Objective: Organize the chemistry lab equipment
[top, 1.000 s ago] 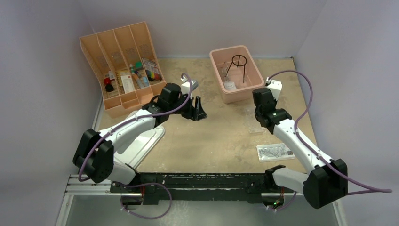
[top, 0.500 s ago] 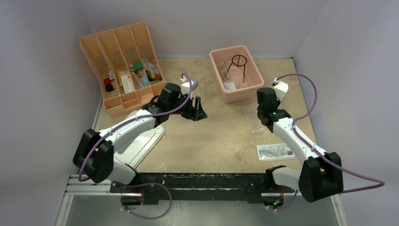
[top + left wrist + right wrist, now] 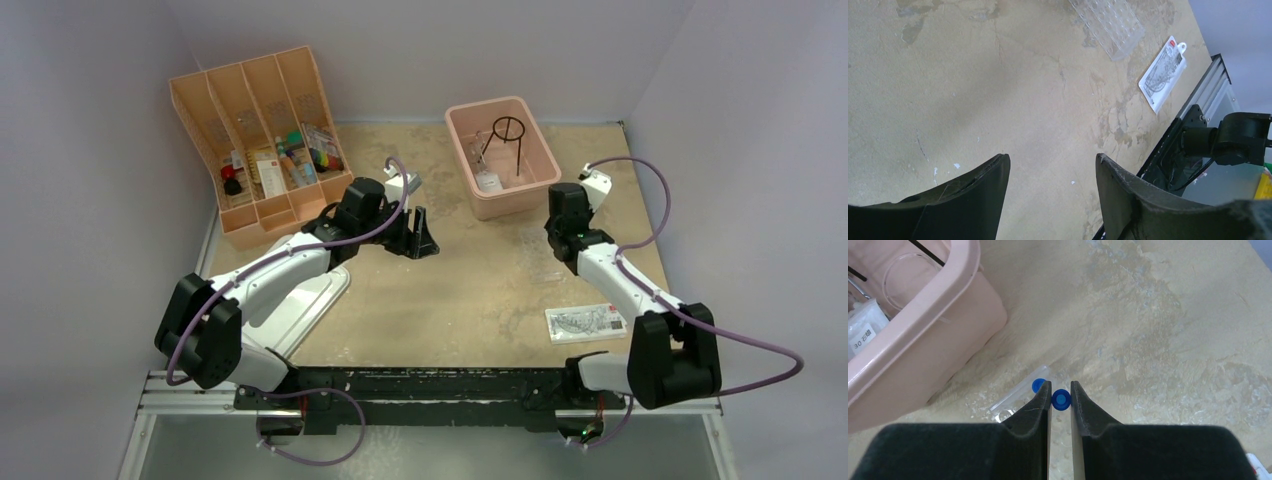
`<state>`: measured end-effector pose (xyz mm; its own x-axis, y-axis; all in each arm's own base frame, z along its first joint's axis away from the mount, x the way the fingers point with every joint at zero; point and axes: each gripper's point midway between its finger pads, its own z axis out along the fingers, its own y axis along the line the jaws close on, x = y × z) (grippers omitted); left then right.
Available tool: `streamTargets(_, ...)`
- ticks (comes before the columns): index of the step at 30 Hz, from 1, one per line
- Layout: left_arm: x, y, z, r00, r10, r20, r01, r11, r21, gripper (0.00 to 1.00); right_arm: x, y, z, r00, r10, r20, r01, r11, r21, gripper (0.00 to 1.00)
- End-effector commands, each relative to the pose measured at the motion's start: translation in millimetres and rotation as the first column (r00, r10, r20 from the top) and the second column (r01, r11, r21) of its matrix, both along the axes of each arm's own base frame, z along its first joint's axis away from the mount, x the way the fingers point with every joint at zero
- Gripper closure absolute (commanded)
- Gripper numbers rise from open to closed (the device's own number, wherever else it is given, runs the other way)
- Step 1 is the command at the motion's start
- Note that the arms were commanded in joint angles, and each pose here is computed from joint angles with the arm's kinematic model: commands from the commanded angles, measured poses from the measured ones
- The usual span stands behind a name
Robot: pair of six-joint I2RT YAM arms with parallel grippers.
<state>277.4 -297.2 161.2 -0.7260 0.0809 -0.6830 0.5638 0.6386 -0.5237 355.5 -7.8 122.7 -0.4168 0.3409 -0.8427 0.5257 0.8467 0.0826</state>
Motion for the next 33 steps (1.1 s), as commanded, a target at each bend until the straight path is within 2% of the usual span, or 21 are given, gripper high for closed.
streamTargets(1, 5.0, -3.6, 15.0, 1.0, 0.002, 0.028, -0.001, 0.999, -0.033, 0.37, 13.6, 3.5, 6.3, 0.998, 0.009, 0.063, -0.011, 0.999, 0.031, 0.85)
streamTargets(33, 5.2, -2.8, 8.0, 1.0, 0.0, 0.022, 0.0, 1.0, -0.021, 0.37, 6.5, 2.0, -8.8, 0.998, 0.019, -0.054, -0.019, 1.0, 0.002, 0.83)
